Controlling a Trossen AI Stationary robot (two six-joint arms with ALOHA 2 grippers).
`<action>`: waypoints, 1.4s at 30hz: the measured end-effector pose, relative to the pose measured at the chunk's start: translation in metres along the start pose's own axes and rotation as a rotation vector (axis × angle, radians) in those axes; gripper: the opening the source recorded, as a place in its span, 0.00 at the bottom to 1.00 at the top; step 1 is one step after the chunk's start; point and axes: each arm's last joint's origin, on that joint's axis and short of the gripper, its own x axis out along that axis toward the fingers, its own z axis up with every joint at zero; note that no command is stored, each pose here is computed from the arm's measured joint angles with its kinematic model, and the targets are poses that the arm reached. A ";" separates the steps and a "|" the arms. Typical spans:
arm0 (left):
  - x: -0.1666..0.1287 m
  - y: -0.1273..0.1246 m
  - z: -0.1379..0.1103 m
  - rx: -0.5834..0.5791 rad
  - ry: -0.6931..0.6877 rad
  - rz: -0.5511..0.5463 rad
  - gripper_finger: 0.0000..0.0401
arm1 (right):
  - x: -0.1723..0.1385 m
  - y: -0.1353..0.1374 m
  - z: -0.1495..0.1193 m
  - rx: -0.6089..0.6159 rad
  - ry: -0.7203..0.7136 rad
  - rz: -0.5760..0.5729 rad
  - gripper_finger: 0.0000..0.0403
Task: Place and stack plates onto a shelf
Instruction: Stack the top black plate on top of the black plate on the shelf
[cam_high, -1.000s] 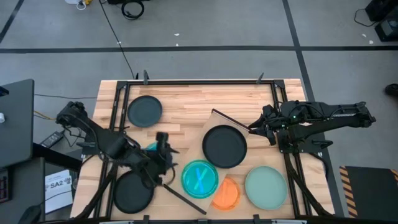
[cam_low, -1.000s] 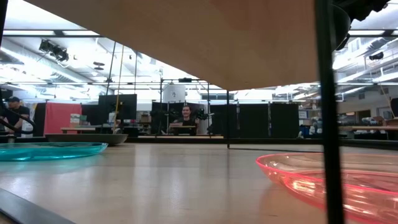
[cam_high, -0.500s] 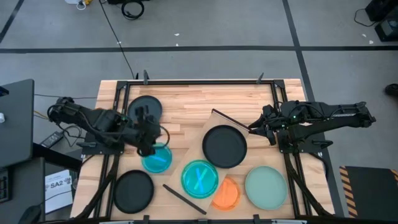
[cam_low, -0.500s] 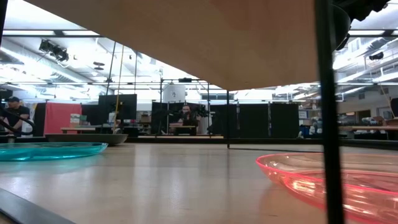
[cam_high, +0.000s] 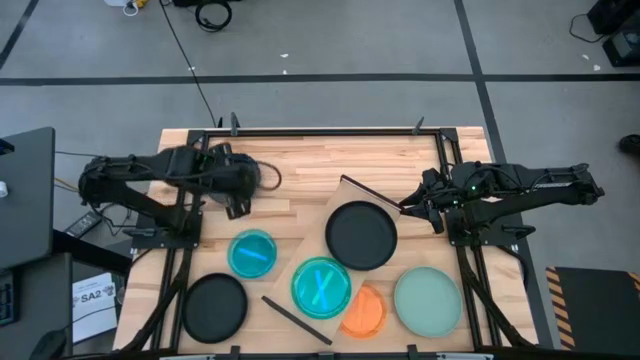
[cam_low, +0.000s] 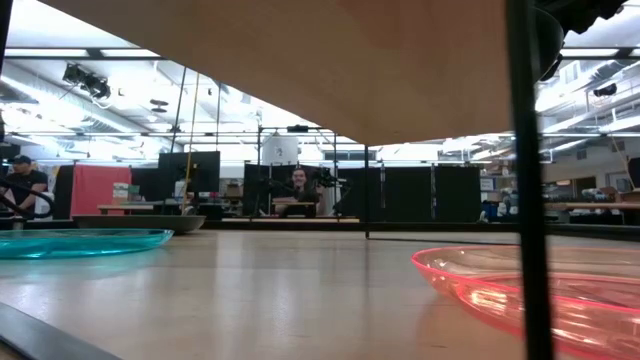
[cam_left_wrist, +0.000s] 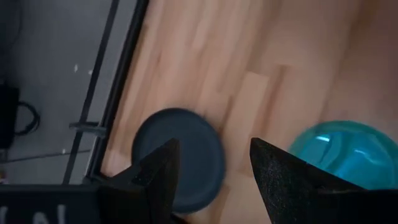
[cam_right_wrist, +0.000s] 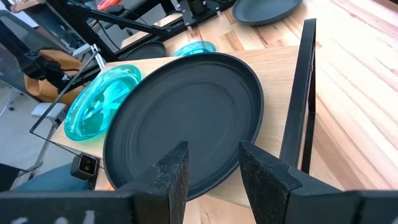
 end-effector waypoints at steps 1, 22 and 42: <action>0.002 0.004 0.001 -0.007 0.008 0.010 0.51 | 0.000 0.000 0.000 0.000 0.000 0.000 0.36; 0.062 0.060 0.012 -0.291 0.079 -0.012 0.51 | 0.001 0.000 -0.001 0.000 0.019 0.017 0.36; 0.185 0.011 -0.087 -0.249 0.459 -0.204 0.51 | 0.001 0.000 -0.001 -0.033 0.022 0.017 0.36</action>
